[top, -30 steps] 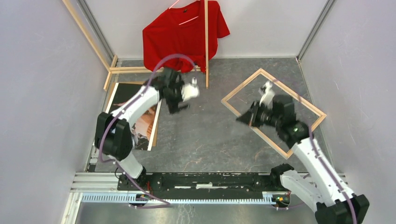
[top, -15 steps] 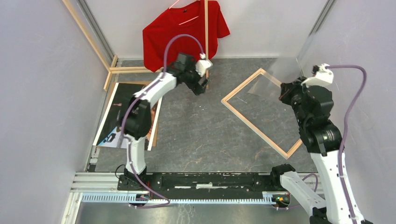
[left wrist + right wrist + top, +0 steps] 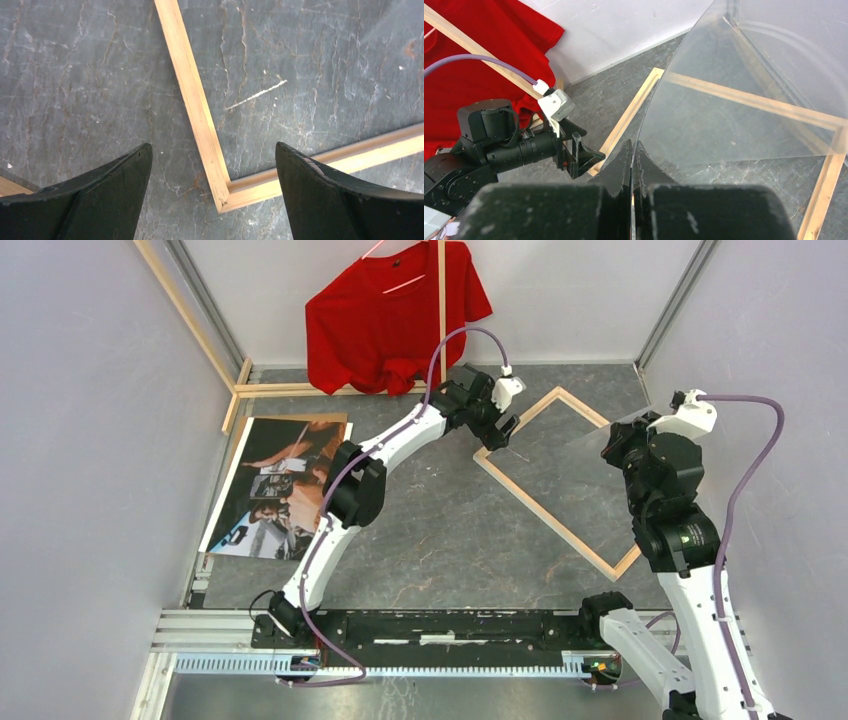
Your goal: Put the photo into the frame
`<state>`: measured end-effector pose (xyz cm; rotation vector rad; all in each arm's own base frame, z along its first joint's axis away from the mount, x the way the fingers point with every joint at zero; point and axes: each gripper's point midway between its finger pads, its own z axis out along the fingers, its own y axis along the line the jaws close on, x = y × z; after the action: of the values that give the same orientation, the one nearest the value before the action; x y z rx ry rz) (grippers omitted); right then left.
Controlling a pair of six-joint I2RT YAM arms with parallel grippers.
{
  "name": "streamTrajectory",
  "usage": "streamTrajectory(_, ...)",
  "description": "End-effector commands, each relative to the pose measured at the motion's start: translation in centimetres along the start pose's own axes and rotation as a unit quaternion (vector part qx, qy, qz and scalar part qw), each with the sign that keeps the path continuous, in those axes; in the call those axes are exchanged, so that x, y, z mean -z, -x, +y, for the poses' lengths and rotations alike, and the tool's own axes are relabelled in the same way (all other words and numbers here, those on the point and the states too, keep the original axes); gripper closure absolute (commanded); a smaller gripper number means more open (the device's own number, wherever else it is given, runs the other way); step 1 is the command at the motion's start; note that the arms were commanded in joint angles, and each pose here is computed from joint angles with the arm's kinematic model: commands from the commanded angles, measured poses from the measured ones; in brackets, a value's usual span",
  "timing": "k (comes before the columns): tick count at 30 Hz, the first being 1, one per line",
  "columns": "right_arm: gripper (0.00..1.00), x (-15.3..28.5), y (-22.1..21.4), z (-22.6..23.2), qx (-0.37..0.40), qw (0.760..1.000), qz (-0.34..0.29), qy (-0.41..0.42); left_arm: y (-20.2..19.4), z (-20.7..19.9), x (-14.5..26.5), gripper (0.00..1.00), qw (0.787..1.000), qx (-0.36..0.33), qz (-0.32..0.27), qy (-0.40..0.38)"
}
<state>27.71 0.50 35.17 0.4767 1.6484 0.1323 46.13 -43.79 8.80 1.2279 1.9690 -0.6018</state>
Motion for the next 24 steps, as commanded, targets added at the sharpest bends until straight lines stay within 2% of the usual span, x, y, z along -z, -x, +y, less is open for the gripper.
streamTrajectory(1,1.00,-0.1,1.9,1.0,0.000,0.999,-0.036,0.022,0.5,1.2,-1.2,0.05,0.999,0.029,-0.019,0.023)
streamTrajectory(10,1.00,-0.3,1.8,1.8,0.010,0.999,-0.030,0.042,-4.5,1.5,-3.1,0.26,0.997,0.051,0.043,0.037)
streamTrajectory(17,1.00,-0.4,1.5,2.2,0.018,0.998,-0.023,0.052,-7.3,1.3,-1.2,0.53,0.993,0.074,0.078,0.049)
streamTrajectory(24,1.00,-2.3,-1.4,4.0,0.035,0.995,0.024,0.093,-14.5,-1.8,6.5,0.54,0.977,0.095,0.177,0.075)
